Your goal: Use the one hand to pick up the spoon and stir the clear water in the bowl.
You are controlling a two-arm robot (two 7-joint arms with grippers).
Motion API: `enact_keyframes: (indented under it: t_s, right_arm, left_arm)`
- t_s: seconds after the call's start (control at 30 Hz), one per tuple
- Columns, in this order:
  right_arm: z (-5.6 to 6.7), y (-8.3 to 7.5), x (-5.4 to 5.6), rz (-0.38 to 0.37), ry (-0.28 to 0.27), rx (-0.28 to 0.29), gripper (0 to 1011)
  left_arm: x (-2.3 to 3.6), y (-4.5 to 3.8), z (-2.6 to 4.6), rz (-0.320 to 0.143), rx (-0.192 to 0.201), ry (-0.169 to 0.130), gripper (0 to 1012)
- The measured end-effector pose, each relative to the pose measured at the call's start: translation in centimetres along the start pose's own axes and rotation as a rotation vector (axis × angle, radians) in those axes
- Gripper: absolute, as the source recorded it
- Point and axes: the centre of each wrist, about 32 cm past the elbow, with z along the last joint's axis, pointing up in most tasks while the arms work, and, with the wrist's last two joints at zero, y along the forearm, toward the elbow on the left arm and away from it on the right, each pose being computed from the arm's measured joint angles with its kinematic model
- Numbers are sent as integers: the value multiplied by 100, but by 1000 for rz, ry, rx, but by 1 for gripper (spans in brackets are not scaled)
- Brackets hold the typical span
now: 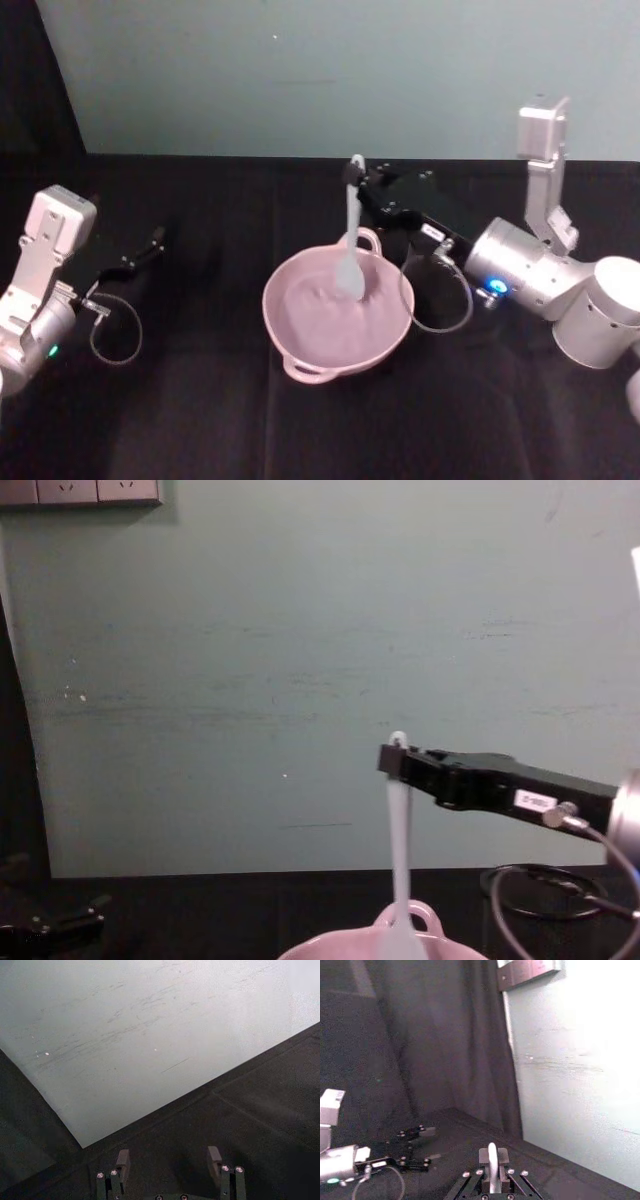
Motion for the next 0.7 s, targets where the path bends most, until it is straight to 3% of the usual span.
enact_keyframes:
  t_s: [0.13,0.27,0.5,0.7]
  right_arm:
    - [43,-135,18,-26,-14,-6,106]
    - [76,-226,-31,-26,-23,-16,106]
    - [93,-291,-216,7,-21,-17,106]
    - [29,-234,-397,57,10,-20,106]
  left_arm:
    - [0,0,0,0,0,0,1011]
    - [0,0,0,0,0,0,1011]
    - [0,0,0,0,0,0,1011]
    - [0,0,0,0,0,0,1011]
